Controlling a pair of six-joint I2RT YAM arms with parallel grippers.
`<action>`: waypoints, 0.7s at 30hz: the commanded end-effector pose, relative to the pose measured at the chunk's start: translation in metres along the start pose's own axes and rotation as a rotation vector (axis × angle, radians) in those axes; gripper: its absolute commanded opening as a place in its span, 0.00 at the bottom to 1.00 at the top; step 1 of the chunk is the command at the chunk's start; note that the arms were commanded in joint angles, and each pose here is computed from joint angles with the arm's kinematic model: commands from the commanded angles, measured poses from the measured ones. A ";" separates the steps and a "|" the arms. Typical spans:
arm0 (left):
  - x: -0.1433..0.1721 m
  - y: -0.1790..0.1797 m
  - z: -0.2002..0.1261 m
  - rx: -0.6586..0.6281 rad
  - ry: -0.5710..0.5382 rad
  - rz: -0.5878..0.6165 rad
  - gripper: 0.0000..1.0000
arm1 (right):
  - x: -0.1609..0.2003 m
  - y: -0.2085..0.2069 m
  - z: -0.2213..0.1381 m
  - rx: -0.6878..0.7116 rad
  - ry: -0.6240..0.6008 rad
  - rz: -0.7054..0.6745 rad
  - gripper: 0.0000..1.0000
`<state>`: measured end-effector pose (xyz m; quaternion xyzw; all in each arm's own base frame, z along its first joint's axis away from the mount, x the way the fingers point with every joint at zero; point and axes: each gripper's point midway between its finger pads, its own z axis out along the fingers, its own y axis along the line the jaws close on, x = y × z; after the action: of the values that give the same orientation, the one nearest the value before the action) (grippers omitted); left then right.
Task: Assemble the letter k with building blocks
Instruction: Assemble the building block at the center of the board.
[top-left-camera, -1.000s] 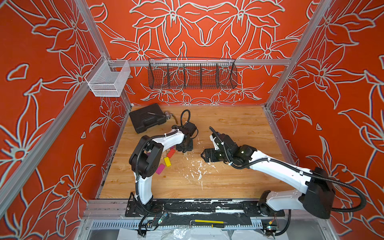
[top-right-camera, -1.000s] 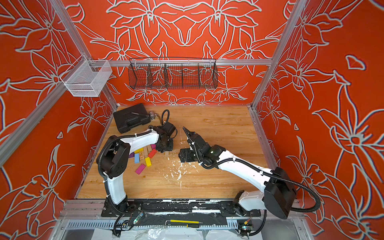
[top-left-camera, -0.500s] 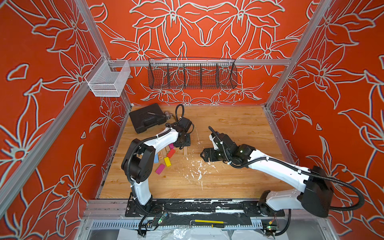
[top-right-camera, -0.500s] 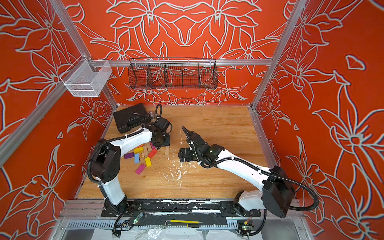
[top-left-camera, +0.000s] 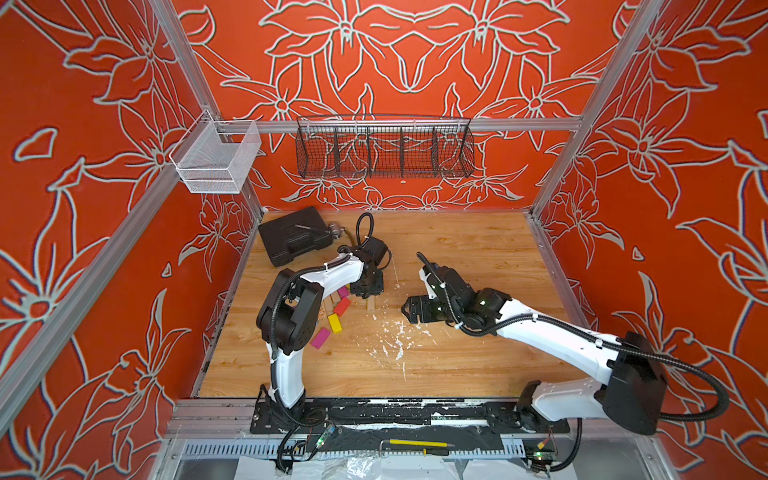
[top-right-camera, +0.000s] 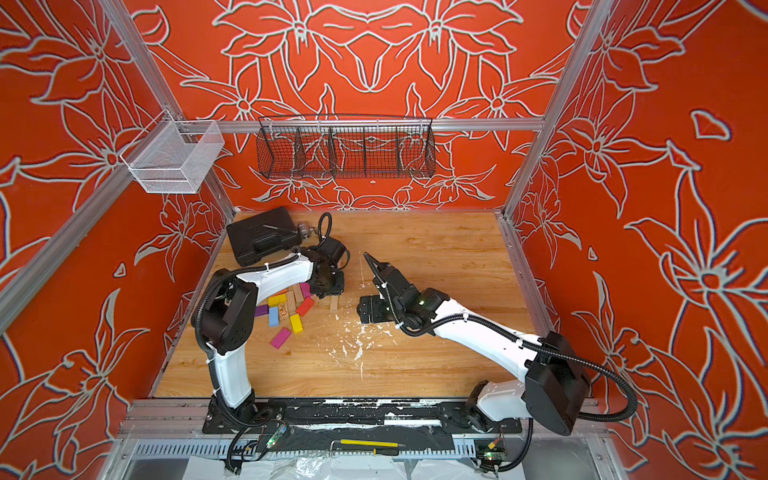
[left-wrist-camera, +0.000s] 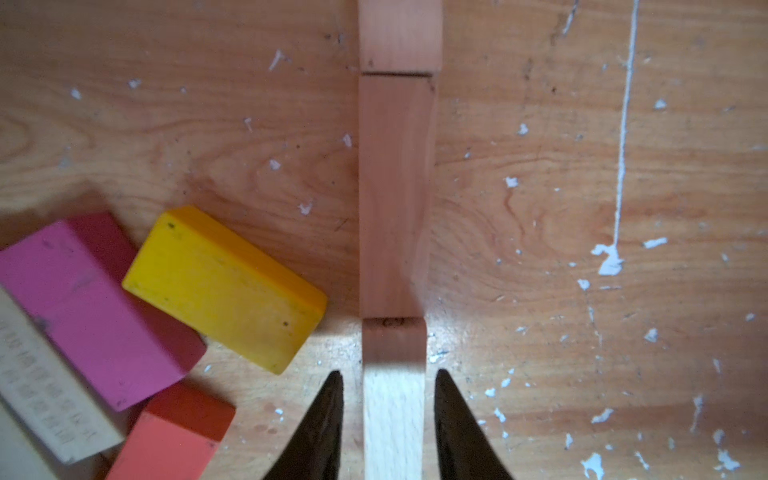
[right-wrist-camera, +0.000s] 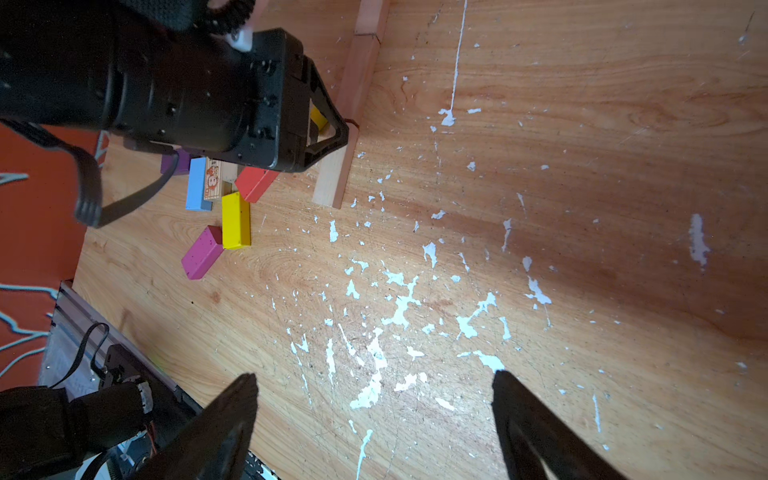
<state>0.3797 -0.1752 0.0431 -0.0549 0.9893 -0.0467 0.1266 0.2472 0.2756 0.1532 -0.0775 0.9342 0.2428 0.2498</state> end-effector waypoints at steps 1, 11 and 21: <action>0.003 0.000 0.005 -0.006 0.033 0.007 0.36 | -0.009 0.006 -0.005 -0.001 -0.025 -0.007 0.90; 0.003 0.001 0.010 -0.024 0.046 0.009 0.34 | -0.009 0.006 -0.005 0.002 -0.025 -0.006 0.90; 0.004 0.003 0.014 -0.040 0.059 0.012 0.34 | -0.009 0.005 -0.004 0.007 -0.024 -0.005 0.90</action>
<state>0.3815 -0.1763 0.0312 -0.0526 0.9920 -0.0374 0.1086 0.2488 0.2761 0.1562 -0.0785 0.9331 0.2426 0.2537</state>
